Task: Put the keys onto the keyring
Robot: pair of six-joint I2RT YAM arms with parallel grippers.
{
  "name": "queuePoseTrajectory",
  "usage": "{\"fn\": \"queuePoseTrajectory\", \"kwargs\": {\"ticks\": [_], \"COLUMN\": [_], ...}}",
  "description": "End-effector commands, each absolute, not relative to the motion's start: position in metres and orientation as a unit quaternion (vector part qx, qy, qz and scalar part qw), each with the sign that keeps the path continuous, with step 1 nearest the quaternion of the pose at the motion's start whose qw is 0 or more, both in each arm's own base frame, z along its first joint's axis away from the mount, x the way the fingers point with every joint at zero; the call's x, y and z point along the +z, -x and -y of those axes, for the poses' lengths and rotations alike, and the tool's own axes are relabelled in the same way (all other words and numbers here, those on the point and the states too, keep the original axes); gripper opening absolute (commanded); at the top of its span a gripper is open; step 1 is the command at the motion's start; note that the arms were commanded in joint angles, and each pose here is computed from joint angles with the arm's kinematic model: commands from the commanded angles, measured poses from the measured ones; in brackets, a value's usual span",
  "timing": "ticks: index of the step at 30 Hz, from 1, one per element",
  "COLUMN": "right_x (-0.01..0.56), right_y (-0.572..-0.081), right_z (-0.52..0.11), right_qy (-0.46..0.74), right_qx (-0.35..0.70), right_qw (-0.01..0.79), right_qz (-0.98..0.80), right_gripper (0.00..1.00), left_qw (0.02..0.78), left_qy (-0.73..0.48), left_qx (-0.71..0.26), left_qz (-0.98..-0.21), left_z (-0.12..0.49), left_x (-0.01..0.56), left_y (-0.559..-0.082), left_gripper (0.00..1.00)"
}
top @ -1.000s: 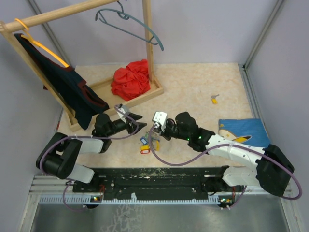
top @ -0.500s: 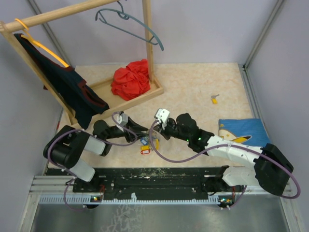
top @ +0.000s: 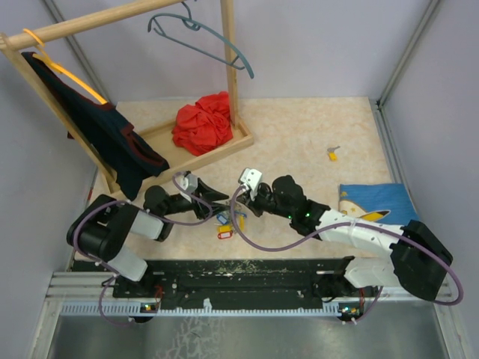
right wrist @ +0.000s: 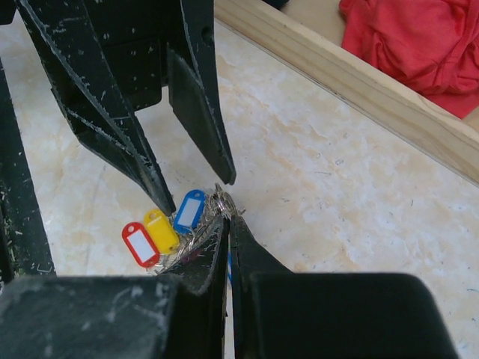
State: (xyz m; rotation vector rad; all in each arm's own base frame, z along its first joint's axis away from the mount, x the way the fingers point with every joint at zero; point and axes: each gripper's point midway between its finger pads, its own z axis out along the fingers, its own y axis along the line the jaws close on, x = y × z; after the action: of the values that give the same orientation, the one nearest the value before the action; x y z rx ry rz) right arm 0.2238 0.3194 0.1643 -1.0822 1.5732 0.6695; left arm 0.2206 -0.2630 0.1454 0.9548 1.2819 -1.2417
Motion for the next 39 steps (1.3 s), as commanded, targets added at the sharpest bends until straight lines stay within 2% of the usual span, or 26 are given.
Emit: {"fn": "queuePoseTrajectory", "kwargs": {"ticks": [1, 6, 13, 19, 23, 26, 33, 39], "right_x": [0.188, 0.189, 0.191, 0.19, 0.191, 0.188, 0.186, 0.189], "right_y": [-0.223, -0.222, -0.219, -0.218, -0.217, -0.214, -0.219, -0.227], "right_z": [-0.333, -0.336, -0.338, -0.339, -0.339, -0.336, -0.305, -0.281], "right_qy": [0.451, 0.453, 0.455, 0.457, 0.457, 0.46, 0.452, 0.429], "right_qx": [0.305, 0.306, 0.309, 0.31, 0.313, 0.312, 0.296, 0.282], "right_qw": [0.556, 0.556, 0.555, 0.554, 0.554, 0.55, 0.559, 0.587], "right_qz": [-0.628, -0.626, -0.624, -0.623, -0.621, -0.623, -0.63, -0.626], "right_gripper": [0.0, 0.0, 0.0, 0.0, 0.0, 0.0, 0.2, 0.26], "left_qw": [0.608, 0.604, 0.593, 0.589, 0.585, 0.578, 0.536, 0.472], "left_qy": [-0.415, -0.429, -0.44, -0.446, -0.449, -0.453, -0.442, -0.429], "left_qx": [-0.486, -0.492, -0.502, -0.5, -0.494, -0.483, -0.436, -0.39], "left_qz": [-0.471, -0.458, -0.451, -0.453, -0.461, -0.477, -0.571, -0.664], "left_z": [0.262, 0.265, 0.271, 0.274, 0.274, 0.274, 0.274, 0.29], "left_x": [0.183, 0.186, 0.183, 0.181, 0.178, 0.176, 0.162, 0.155], "left_y": [-0.226, -0.219, -0.214, -0.214, -0.214, -0.218, -0.239, -0.253], "left_gripper": [0.48, 0.46, 0.39, 0.23, 0.01, 0.0, 0.0, 0.0]}}
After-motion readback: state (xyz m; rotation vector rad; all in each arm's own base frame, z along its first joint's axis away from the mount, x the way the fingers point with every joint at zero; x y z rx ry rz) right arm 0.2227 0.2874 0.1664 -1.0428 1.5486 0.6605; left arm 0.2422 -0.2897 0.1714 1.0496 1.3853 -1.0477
